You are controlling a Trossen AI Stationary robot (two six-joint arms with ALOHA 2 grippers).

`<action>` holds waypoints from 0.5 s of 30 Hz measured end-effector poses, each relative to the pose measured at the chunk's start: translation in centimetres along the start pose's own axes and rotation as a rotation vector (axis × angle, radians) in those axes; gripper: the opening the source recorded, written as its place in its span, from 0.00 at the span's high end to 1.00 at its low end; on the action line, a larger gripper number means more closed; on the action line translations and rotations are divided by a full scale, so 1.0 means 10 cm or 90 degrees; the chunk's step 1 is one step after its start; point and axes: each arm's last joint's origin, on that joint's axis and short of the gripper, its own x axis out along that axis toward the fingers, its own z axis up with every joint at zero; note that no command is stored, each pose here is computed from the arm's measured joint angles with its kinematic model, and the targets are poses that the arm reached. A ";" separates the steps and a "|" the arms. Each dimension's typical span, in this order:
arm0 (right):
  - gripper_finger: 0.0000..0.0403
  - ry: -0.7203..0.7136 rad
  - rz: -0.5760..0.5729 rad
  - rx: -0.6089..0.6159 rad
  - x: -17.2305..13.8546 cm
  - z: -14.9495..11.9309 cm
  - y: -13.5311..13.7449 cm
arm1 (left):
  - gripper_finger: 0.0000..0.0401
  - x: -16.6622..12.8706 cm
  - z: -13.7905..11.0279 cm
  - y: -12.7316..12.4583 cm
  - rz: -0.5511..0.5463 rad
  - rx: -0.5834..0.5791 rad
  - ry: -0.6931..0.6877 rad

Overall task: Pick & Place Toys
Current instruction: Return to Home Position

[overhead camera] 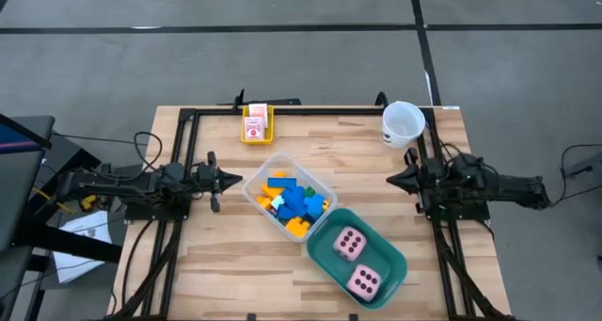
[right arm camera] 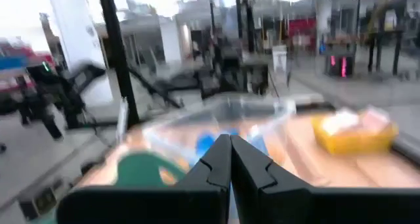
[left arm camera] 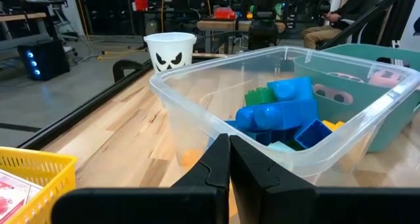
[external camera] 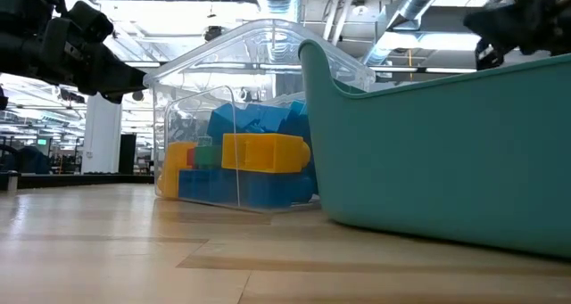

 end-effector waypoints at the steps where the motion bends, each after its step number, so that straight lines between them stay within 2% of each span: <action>1: 1.00 0.015 -0.004 0.002 0.00 -0.02 0.00 | 0.98 0.00 0.00 0.00 0.000 0.000 0.000; 5: 1.00 0.031 -0.009 0.007 0.01 -0.05 -0.01 | 0.98 0.00 0.00 0.00 0.000 0.000 0.000; 8: 1.00 0.092 -0.031 0.030 0.02 -0.15 -0.03 | 0.97 0.00 0.00 0.00 0.000 0.000 0.002; 11: 1.00 0.115 -0.051 0.096 0.02 -0.18 -0.03 | 0.98 0.00 0.00 0.00 0.000 0.000 0.002; 15: 1.00 0.145 -0.093 0.230 0.00 -0.24 -0.05 | 0.97 0.00 0.00 0.00 0.000 0.000 0.002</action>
